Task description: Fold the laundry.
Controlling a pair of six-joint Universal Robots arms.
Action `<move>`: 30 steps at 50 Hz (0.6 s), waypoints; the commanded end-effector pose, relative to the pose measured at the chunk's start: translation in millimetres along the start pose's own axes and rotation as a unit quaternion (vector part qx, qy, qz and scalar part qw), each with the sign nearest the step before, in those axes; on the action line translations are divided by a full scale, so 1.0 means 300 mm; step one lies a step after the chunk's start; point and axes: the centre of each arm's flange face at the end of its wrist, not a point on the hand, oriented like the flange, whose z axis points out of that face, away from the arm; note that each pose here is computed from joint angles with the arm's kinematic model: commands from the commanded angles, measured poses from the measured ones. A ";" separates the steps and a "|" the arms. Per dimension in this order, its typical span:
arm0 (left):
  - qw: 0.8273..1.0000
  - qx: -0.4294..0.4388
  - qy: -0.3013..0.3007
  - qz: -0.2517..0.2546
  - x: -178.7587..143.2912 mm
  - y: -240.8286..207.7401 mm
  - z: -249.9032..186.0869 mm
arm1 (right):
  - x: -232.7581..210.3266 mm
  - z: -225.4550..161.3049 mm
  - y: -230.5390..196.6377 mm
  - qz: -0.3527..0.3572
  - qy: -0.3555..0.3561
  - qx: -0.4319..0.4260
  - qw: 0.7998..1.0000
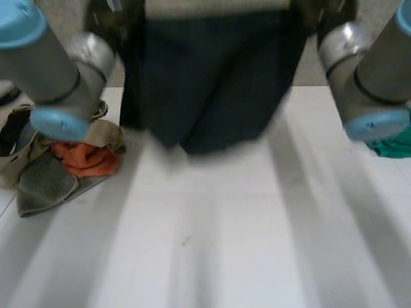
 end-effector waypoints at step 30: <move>0.949 -0.291 0.121 -0.016 0.190 0.405 -0.581 | -0.150 -0.554 0.536 0.023 -0.175 -0.348 0.921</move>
